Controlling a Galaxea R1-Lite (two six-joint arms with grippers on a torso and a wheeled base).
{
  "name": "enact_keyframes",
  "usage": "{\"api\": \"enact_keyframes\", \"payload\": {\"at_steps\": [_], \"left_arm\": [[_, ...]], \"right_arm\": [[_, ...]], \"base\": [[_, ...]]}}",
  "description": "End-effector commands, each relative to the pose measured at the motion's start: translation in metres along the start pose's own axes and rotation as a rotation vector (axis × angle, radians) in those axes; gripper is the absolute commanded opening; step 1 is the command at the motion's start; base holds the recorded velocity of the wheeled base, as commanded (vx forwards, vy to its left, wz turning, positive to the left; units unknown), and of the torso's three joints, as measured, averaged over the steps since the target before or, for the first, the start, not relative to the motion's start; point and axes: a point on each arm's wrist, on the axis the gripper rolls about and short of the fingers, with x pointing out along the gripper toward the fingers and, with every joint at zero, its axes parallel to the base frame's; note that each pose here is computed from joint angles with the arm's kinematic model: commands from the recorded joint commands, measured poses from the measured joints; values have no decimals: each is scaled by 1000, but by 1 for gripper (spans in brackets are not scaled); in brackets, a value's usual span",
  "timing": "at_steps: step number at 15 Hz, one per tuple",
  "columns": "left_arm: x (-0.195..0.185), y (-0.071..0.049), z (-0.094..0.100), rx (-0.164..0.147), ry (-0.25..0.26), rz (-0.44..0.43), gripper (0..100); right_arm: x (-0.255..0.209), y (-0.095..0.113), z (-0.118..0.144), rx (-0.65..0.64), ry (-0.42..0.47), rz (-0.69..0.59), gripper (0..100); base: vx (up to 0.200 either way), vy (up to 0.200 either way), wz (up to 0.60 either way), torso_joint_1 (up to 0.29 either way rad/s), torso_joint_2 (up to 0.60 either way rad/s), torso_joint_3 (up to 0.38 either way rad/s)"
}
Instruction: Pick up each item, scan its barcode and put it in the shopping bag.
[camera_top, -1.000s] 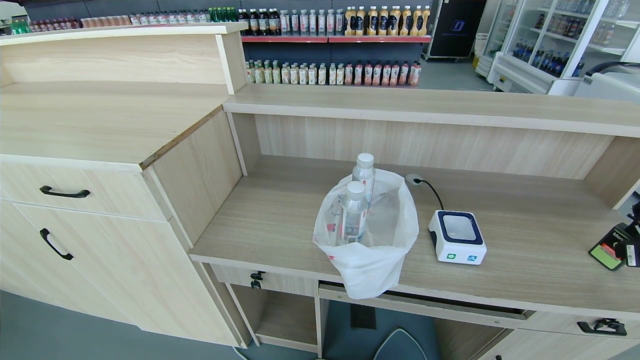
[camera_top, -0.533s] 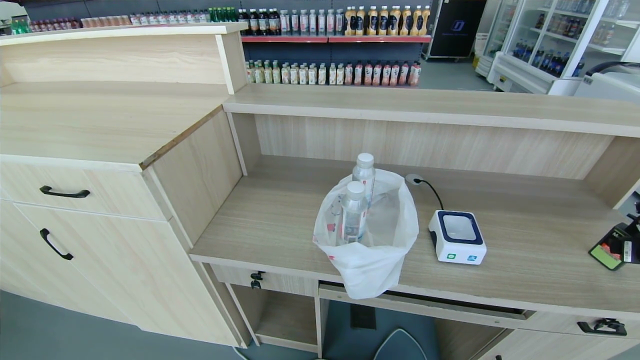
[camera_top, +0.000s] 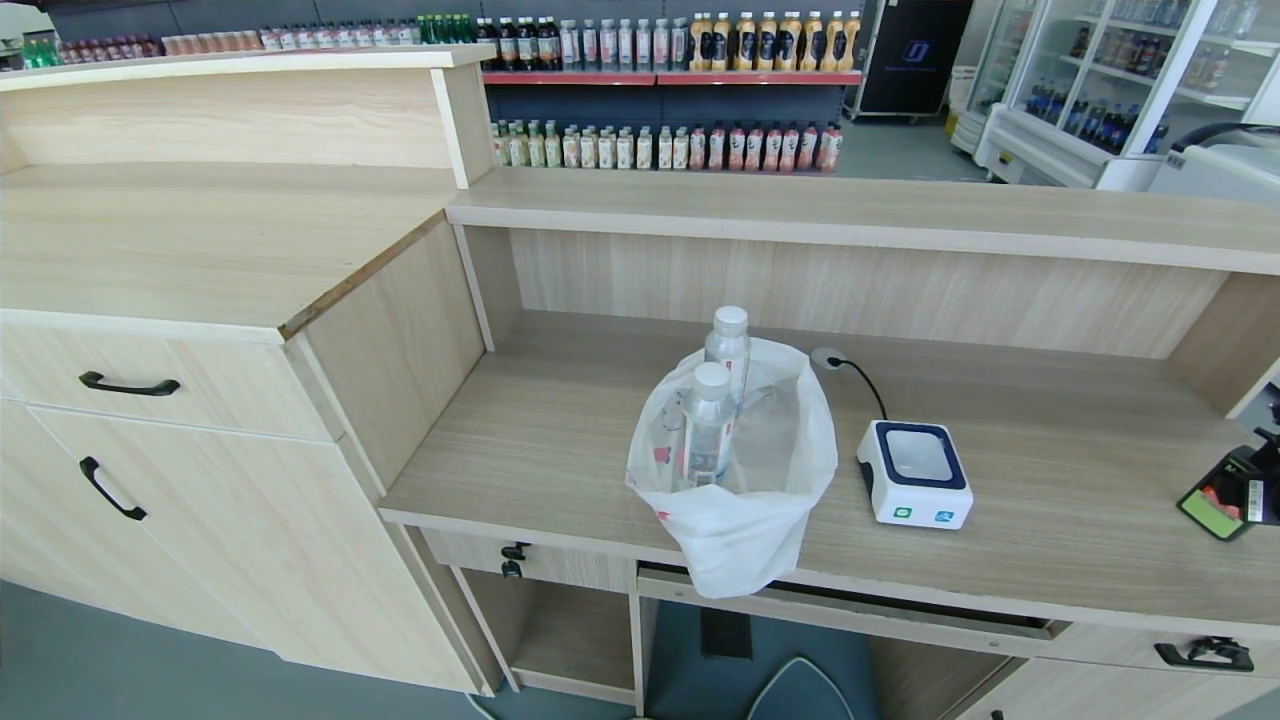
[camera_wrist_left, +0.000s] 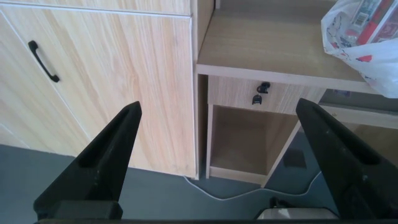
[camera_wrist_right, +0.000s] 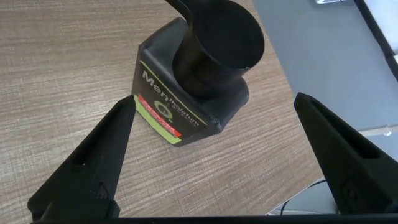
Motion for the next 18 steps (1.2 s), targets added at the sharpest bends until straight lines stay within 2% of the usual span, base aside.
{"api": "enact_keyframes", "payload": {"at_steps": [1,8,13,18], "left_arm": [[0,0,0,0,0,0,100],[0,0,0,0,0,0,100],[0,0,0,0,0,0,100],[0,0,0,0,0,0,100]], "right_arm": [[2,1,-2,-2,6,2,100],[18,4,7,-4,-1,42,100],[23,16,13,-14,-17,127,100],[28,29,8,-24,-4,157,100]], "base": [[0,0,0,0,0,0],[0,0,0,0,0,0],[0,0,0,0,0,0],[0,0,0,0,0,0]]}}
